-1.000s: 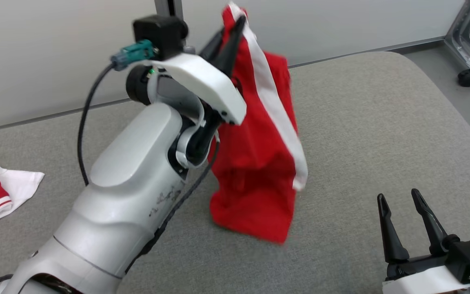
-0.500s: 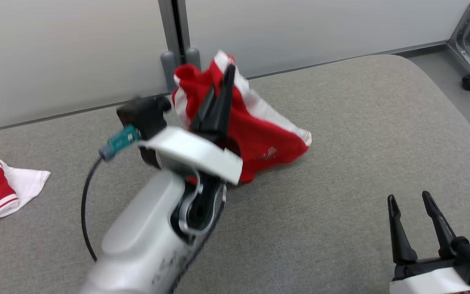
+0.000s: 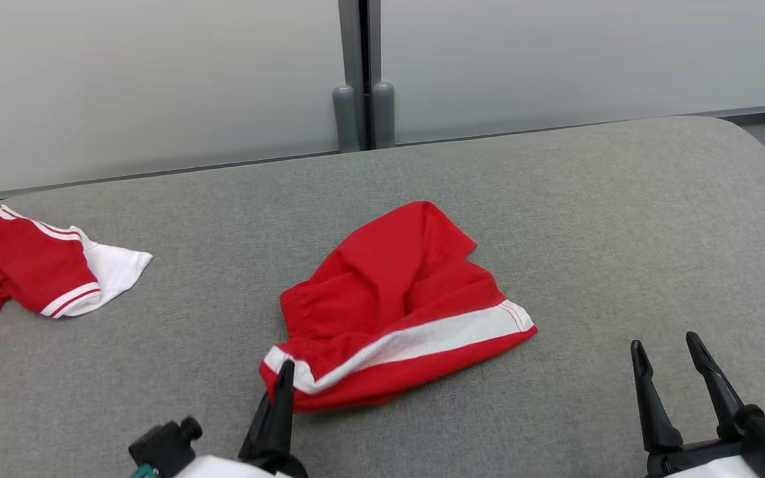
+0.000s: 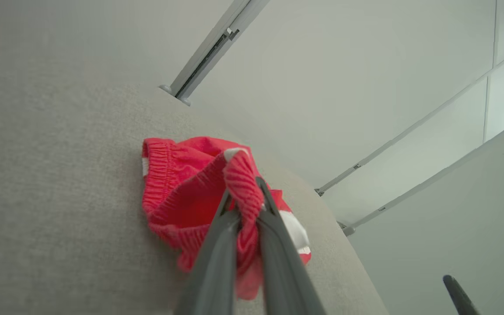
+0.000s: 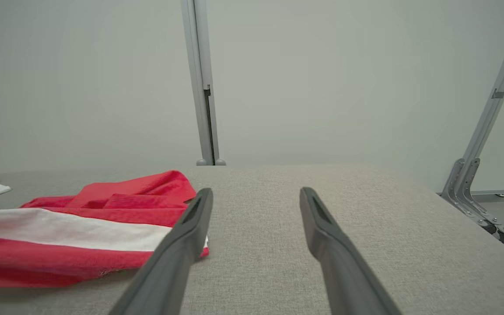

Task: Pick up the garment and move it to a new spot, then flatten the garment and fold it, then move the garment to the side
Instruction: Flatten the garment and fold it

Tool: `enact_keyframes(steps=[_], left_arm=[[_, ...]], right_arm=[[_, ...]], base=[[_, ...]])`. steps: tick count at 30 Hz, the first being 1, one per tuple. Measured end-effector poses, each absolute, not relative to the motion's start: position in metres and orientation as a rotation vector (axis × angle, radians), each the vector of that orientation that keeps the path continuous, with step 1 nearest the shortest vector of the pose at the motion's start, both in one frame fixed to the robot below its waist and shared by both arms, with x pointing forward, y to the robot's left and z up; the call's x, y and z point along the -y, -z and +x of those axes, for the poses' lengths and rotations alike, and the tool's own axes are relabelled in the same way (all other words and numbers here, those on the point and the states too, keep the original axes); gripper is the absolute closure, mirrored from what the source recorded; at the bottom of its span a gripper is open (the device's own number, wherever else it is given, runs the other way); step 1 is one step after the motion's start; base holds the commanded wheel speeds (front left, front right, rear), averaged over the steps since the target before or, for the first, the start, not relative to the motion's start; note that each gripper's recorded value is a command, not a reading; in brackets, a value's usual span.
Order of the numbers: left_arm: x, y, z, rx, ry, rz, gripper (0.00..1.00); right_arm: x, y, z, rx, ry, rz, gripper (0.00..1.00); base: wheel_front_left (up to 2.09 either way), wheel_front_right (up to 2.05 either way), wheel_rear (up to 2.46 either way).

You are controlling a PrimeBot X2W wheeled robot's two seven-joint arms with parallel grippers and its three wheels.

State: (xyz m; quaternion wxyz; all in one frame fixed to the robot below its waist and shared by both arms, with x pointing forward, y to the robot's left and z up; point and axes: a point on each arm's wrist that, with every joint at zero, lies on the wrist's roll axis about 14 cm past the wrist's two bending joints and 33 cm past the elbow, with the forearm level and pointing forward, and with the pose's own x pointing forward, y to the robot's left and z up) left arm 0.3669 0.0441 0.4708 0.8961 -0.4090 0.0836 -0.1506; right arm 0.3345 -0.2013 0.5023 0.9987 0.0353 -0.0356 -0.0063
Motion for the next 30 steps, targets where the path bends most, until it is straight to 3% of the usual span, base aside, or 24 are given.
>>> enact_keyframes(steps=[1,2,3,5,16,23,30], left_arm=[[-0.053,-0.458,0.353,-0.203,0.265,-0.880,1.00],[-0.053,-0.455,0.345,-0.217,0.260,-0.888,0.74],[-0.052,-0.454,0.340,-0.223,0.255,-0.904,0.57],[-0.049,-0.453,0.331,-0.233,0.260,-0.919,0.00],[-0.085,-0.420,0.301,-0.282,0.130,-0.839,0.00],[-0.133,-0.430,0.301,-0.187,0.029,-0.749,0.00],[-0.123,-0.476,0.313,-0.042,0.148,-0.567,0.00]], right_arm=[[0.198,-0.503,0.336,0.072,-0.001,0.068,0.00],[0.196,-0.502,0.335,0.068,-0.008,0.066,0.00],[0.194,-0.500,0.334,0.063,-0.015,0.066,0.00],[0.191,-0.499,0.335,0.058,-0.032,0.060,0.00],[0.180,-0.501,0.337,0.064,-0.076,0.049,0.00],[0.183,-0.505,0.333,0.080,-0.068,0.047,0.00],[0.185,-0.513,0.330,0.106,-0.060,0.048,0.00]], base=[[0.00,0.00,0.00],[0.00,0.00,0.00],[0.00,0.00,0.00],[0.00,0.00,0.00],[0.00,0.00,0.00],[0.00,0.00,0.00],[0.00,0.00,0.00]])
